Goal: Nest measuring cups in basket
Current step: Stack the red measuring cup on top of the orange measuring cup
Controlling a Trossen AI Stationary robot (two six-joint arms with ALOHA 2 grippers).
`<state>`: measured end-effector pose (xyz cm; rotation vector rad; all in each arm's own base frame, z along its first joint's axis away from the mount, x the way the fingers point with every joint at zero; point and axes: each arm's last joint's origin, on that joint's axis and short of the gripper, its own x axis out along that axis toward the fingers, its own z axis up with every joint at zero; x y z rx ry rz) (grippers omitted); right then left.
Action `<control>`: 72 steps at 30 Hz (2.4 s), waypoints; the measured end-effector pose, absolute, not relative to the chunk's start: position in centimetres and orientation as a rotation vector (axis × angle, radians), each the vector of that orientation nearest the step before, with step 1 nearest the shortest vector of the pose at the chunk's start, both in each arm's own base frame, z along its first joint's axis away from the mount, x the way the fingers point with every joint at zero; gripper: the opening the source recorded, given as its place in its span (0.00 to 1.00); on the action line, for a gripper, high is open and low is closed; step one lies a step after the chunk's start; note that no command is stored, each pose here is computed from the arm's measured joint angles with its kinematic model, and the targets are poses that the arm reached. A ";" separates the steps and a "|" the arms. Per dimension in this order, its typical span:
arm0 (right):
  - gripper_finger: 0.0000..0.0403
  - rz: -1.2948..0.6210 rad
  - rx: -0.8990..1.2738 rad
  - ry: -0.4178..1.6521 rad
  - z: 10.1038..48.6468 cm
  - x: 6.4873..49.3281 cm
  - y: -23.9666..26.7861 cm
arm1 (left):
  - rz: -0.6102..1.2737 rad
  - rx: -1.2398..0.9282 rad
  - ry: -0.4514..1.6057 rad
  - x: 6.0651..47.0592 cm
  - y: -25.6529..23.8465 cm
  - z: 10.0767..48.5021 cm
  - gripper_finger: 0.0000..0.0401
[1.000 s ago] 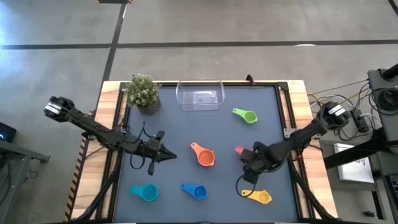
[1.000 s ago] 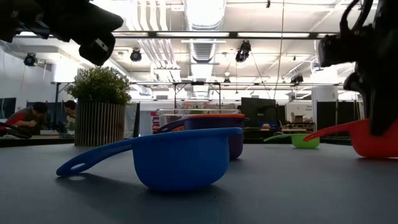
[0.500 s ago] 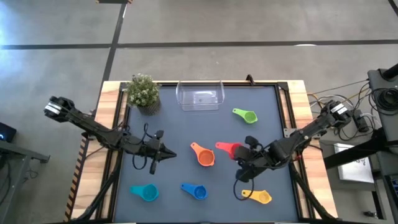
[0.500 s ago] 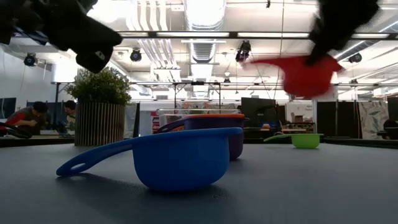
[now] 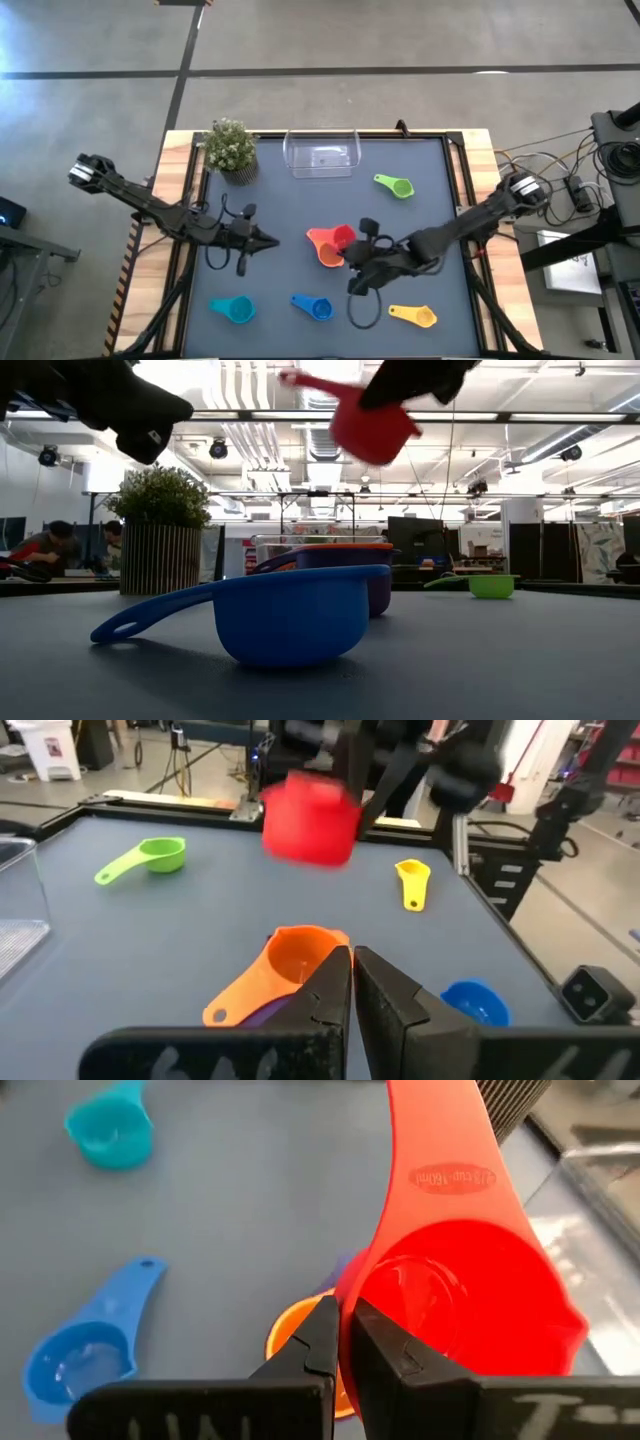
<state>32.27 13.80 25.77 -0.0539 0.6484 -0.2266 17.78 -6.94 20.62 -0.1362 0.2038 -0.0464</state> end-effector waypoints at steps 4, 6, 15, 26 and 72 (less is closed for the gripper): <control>0.02 -0.171 -0.010 0.727 24.1 34.7 13.1 | -0.053 -0.138 0.183 17.2 -6.8 20.8 0.00; 0.02 -0.158 0.006 0.755 23.6 35.8 12.8 | -0.055 -0.135 0.180 16.9 -6.6 20.6 0.00; 0.02 -0.287 0.157 0.902 23.0 38.3 11.0 | 0.002 -0.186 0.130 14.9 -5.6 19.7 0.00; 0.02 -0.284 0.270 0.954 21.5 39.6 11.4 | 0.016 -0.234 0.078 13.7 -5.0 19.5 0.00; 0.35 -0.456 -0.032 0.747 23.7 37.0 14.6 | 0.019 -0.227 0.103 13.9 -5.1 19.1 0.00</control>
